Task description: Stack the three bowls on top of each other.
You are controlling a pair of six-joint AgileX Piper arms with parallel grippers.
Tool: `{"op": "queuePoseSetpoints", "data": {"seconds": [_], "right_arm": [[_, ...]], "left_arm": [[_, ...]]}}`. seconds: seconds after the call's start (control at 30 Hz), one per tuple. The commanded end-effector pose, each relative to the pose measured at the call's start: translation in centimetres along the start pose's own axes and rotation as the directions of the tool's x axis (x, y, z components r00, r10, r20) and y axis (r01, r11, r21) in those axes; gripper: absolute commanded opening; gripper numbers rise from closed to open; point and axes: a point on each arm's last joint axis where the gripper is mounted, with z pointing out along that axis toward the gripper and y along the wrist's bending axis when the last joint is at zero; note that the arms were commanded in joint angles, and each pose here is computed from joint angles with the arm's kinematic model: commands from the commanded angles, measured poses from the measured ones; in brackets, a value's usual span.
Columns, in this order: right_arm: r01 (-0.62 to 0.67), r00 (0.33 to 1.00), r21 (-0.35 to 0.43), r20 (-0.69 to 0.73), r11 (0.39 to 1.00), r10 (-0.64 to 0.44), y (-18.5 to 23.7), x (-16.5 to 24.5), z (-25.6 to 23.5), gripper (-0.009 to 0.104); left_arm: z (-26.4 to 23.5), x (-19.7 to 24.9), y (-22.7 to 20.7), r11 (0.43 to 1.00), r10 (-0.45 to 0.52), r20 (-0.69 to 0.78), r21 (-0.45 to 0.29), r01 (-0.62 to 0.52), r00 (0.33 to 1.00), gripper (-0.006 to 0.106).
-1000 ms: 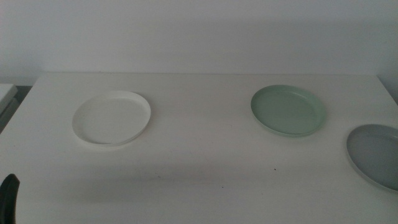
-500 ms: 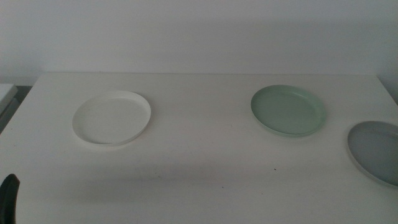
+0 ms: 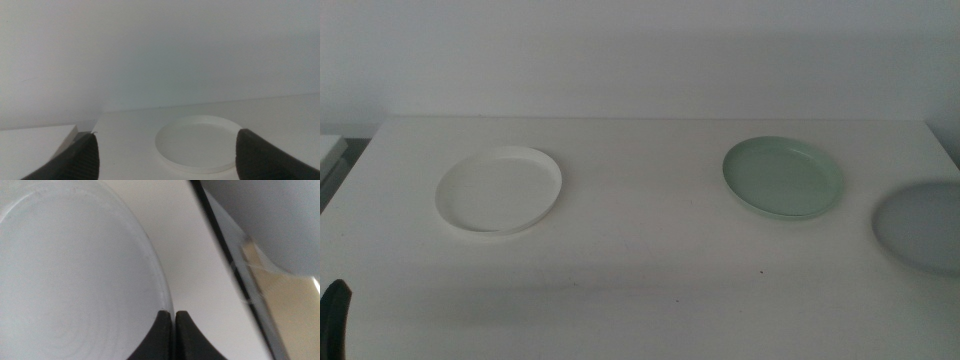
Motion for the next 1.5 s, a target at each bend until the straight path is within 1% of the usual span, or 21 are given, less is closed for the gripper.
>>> {"op": "queuePoseSetpoints", "data": {"seconds": [0.0,0.1,0.2,0.3,0.47,0.53,0.67,0.8,0.87,1.2,1.47], "right_arm": [[0.043,0.997,-0.077,0.07,0.996,-0.038,2.5,-0.4,-3.3,-0.002],[0.133,0.988,-0.156,0.098,0.979,-0.119,6.7,-1.2,-6.3,-0.002],[0.231,0.973,-0.239,0.089,0.943,-0.215,11.8,-1.4,-8.1,-0.002],[0.327,0.945,-0.288,0.118,0.9,-0.306,16.7,-1.1,-8.8,-0.002],[0.423,0.905,-0.351,0.125,0.835,-0.406,23.6,1.0,-7.2,-0.002],[0.46,0.884,-0.363,0.11,0.81,-0.454,25.6,2.2,-6.2,-0.002],[0.496,0.86,-0.378,0.087,0.782,-0.504,28.5,4.0,-4.0,-0.002],[0.517,0.847,-0.379,0.097,0.768,-0.523,30.3,4.8,-2.0,-0.002],[0.507,0.853,-0.38,0.091,0.773,-0.515,30.5,4.8,-0.9,-0.002],[0.49,0.855,-0.376,0.033,0.787,-0.517,30.8,5.2,2.3,-0.002],[0.488,0.86,-0.368,0.045,0.791,-0.509,31.0,5.1,3.8,-0.002]], "left_arm": [[0.0,-0.2,0.0,1.0,-0.002,0.019,0.002,0.001,1.0,0.094],[0.0,-0.2,0.0,1.0,-0.002,0.019,0.002,0.001,1.0,0.094],[0.0,-0.2,0.0,1.0,-0.002,0.019,0.002,0.001,1.0,0.094],[0.0,-0.2,0.0,1.0,-0.002,0.019,0.002,0.001,1.0,0.094],[0.0,-0.2,0.0,1.0,-0.002,0.019,0.002,0.001,1.0,0.094],[0.0,-0.2,0.0,1.0,-0.002,0.019,0.002,0.001,1.0,0.094],[0.0,-0.2,0.0,1.0,-0.002,0.019,0.002,0.001,1.0,0.094],[0.0,-0.2,0.0,1.0,-0.002,0.019,0.002,0.001,1.0,0.094],[0.0,-0.2,0.0,1.0,-0.002,0.019,0.002,0.001,1.0,0.094],[0.0,-0.2,0.0,1.0,-0.002,0.019,0.002,0.001,1.0,0.094],[0.0,-0.2,0.0,1.0,-0.001,0.017,0.002,0.001,1.0,0.094]]}}
